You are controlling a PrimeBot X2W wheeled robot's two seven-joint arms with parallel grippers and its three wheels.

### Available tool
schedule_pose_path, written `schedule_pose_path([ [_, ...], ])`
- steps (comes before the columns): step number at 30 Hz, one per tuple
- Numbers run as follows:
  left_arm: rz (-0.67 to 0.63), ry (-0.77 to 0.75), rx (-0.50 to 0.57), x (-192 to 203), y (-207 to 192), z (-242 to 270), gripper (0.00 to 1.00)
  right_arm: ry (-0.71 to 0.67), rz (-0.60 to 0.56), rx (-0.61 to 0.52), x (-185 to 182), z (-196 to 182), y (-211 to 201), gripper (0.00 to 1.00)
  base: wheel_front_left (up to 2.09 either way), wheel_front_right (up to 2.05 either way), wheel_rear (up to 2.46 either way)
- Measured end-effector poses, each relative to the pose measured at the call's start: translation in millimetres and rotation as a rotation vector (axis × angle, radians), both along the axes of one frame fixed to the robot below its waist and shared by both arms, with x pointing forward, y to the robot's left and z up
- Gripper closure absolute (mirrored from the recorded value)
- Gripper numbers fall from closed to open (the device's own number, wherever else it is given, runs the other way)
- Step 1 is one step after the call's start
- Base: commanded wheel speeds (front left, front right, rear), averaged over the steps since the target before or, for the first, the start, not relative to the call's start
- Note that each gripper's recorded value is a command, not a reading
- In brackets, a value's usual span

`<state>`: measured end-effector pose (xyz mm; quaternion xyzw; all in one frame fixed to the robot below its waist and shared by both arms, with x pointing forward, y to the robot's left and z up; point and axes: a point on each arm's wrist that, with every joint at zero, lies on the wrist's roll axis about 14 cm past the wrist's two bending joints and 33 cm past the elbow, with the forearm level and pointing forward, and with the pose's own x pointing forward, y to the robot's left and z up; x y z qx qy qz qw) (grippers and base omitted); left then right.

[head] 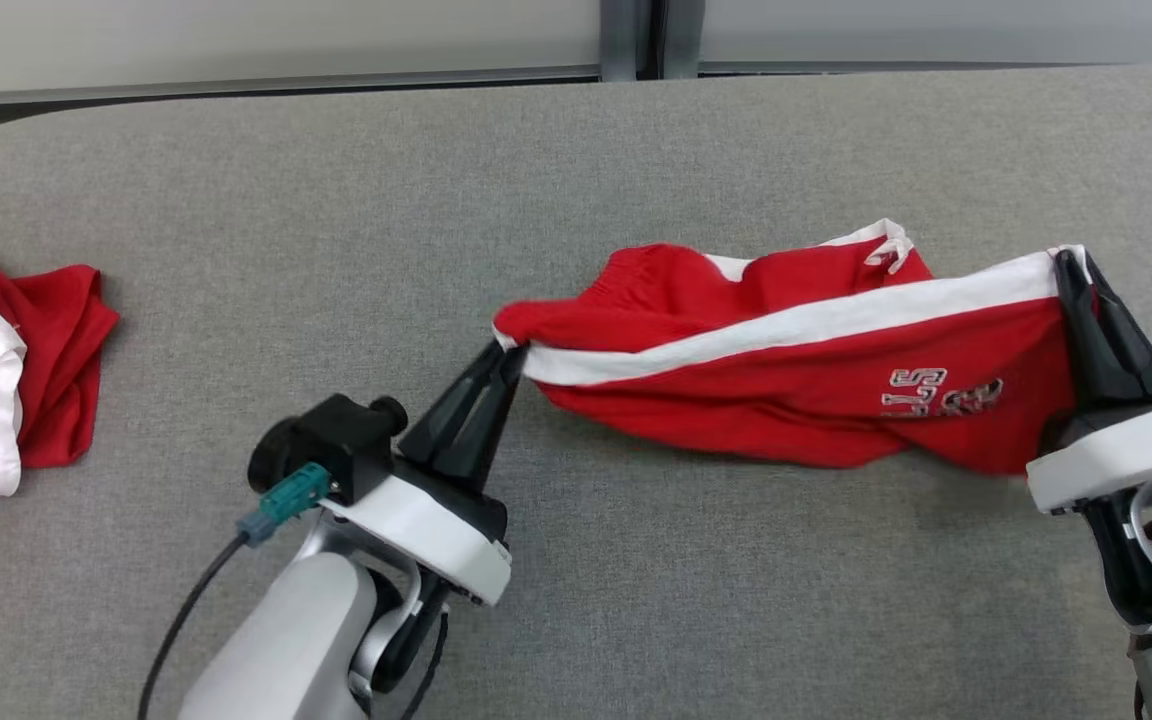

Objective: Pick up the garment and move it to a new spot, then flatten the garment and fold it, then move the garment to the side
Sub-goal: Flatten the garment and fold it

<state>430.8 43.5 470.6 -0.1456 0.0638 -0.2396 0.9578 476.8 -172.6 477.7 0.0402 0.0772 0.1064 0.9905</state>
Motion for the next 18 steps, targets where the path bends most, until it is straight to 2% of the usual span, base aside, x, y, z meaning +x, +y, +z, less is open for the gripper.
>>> schedule_pose_path([
  [7, 0.046, -0.301, -0.018, 16, 18, 106, 1.0, -0.309, 0.024, 0.023, -14, 91, 8, 1.0, 0.0, 0.0, 0.0],
  [8, 0.056, -0.389, -0.016, 15, 23, 137, 1.0, -0.41, 0.033, 0.014, -21, 121, 9, 1.0, 0.0, 0.0, 0.0],
  [11, 0.082, -0.511, -0.013, 10, 31, 184, 1.0, -0.55, 0.04, 0.002, -32, 165, 8, 1.0, 0.0, 0.0, 0.0],
  [14, 0.105, -0.596, -0.016, 1, 39, 220, 1.0, -0.634, 0.034, -0.015, -44, 195, 4, 1.0, 0.0, 0.0, 0.0],
  [18, 0.114, -0.639, -0.006, -6, 44, 243, 1.0, -0.673, 0.006, -0.027, -50, 215, -6, 1.0, 0.0, 0.0, 0.0],
])
